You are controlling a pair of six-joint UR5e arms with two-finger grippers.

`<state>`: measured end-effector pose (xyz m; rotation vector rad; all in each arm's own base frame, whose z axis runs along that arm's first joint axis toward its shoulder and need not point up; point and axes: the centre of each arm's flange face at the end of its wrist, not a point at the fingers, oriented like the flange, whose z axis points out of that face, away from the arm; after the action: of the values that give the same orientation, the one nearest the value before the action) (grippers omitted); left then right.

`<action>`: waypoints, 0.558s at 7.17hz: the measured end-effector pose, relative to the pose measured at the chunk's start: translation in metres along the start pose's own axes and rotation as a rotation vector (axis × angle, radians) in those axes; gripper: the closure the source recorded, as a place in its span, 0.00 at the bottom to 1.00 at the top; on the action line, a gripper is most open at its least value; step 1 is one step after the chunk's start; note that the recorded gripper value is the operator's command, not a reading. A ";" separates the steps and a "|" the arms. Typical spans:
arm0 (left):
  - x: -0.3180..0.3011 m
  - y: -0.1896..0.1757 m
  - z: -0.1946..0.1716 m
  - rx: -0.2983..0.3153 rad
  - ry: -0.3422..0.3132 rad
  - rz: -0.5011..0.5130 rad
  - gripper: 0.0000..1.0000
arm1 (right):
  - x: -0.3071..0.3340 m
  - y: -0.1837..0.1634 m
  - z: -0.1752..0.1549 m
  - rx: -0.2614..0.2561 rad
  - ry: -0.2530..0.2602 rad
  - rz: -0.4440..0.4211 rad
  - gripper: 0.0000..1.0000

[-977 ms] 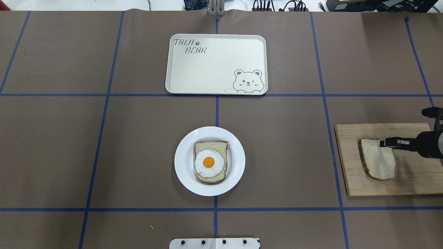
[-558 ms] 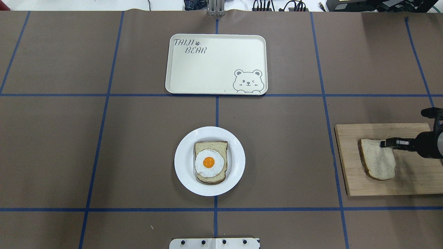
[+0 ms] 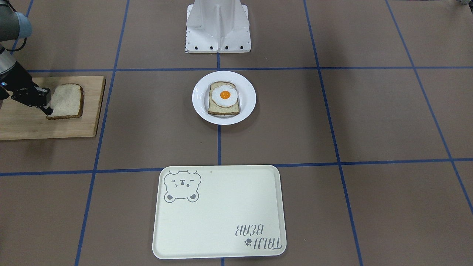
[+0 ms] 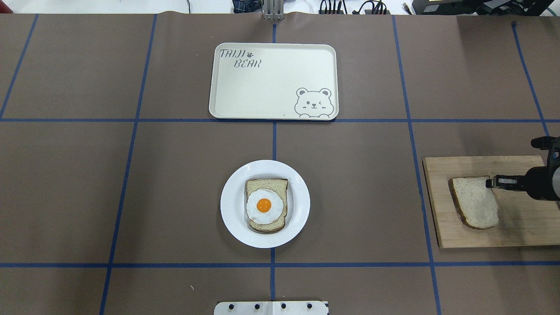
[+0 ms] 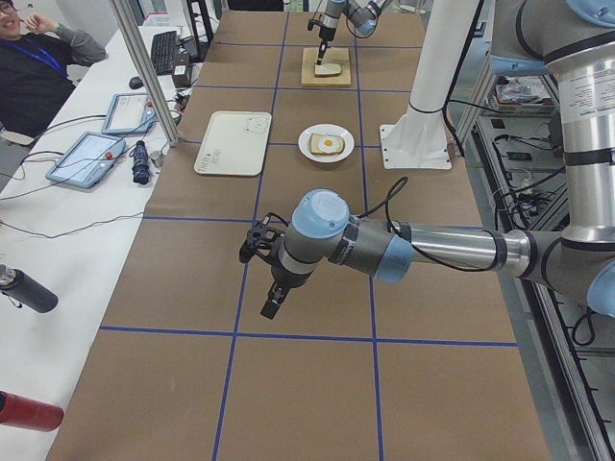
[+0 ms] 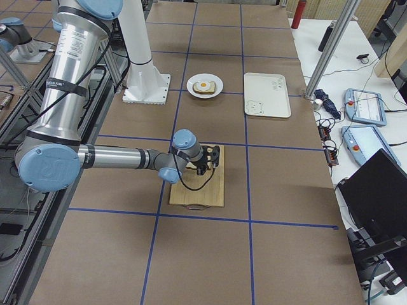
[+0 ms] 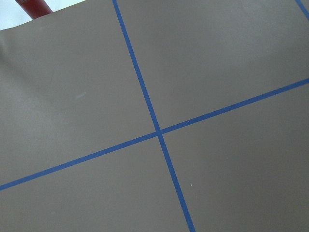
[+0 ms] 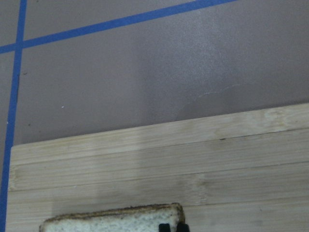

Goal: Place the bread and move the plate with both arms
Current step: 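Lower the right gripper onto the bread slice on the wooden board and grasp it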

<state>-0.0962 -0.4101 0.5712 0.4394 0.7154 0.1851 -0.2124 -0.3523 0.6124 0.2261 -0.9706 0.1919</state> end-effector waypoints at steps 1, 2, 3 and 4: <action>0.000 0.000 0.000 0.000 0.000 0.000 0.01 | -0.002 0.000 -0.002 -0.010 -0.011 -0.009 1.00; 0.000 0.000 0.000 -0.001 0.000 -0.001 0.01 | -0.004 -0.001 -0.008 -0.029 -0.042 -0.011 1.00; 0.000 0.000 0.000 -0.001 0.000 -0.001 0.01 | -0.002 -0.006 -0.022 -0.054 -0.098 -0.008 1.00; 0.000 0.001 0.000 0.000 0.001 -0.001 0.01 | 0.001 -0.013 -0.039 -0.080 -0.161 -0.004 1.00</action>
<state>-0.0965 -0.4096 0.5714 0.4387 0.7163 0.1839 -0.1778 -0.3542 0.5903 0.1714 -1.1355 0.1325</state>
